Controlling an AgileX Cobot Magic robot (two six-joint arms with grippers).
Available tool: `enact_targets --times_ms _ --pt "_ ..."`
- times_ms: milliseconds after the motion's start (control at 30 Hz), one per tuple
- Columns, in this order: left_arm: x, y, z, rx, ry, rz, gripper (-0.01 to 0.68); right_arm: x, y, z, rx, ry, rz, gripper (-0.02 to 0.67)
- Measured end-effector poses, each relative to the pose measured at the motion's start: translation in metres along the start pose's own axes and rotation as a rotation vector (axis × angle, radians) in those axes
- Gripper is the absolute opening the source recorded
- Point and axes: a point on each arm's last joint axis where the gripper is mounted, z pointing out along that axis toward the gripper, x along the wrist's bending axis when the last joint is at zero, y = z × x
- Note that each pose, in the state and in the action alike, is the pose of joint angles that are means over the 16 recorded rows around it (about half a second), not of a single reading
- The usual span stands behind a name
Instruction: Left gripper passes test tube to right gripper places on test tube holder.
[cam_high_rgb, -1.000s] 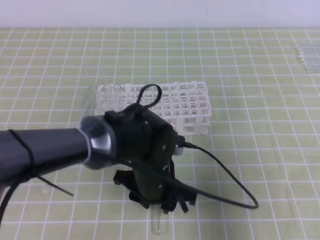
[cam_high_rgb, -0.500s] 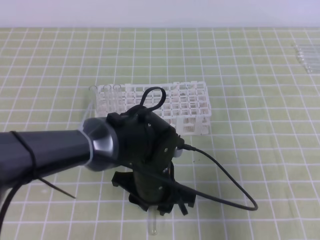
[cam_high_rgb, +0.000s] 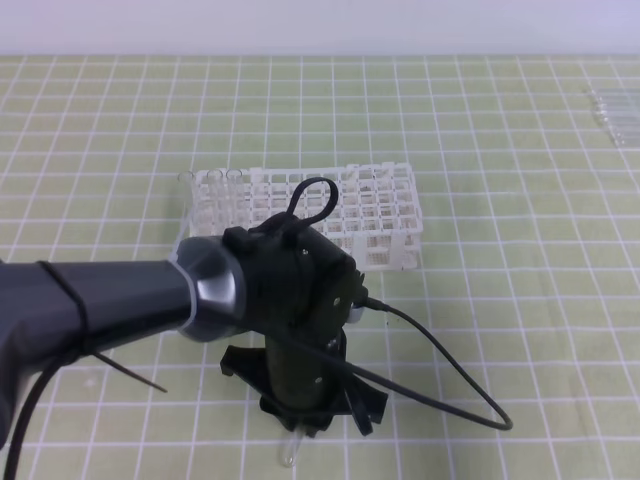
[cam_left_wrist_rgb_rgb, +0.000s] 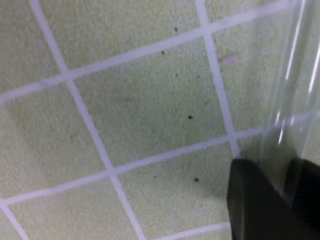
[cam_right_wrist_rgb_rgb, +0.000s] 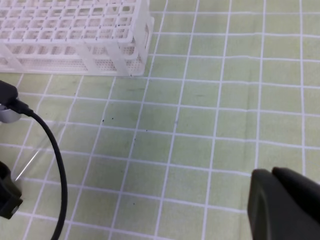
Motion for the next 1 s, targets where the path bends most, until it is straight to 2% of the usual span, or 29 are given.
enact_targets --times_ms 333,600,767,1000 --pt "0.000 -0.001 -0.002 0.006 0.002 0.060 0.051 0.000 0.000 0.000 0.001 0.000 -0.001 -0.016" --pt "0.004 -0.006 -0.032 -0.058 -0.025 0.094 0.030 0.000 0.000 0.000 0.005 0.000 -0.001 -0.016" --pt "0.011 -0.013 -0.071 -0.191 -0.055 0.109 0.011 0.001 -0.001 0.000 0.014 0.005 0.002 -0.016" --pt "0.028 -0.029 -0.137 -0.467 -0.091 0.133 0.011 0.005 0.004 -0.004 0.014 0.043 0.008 -0.016"
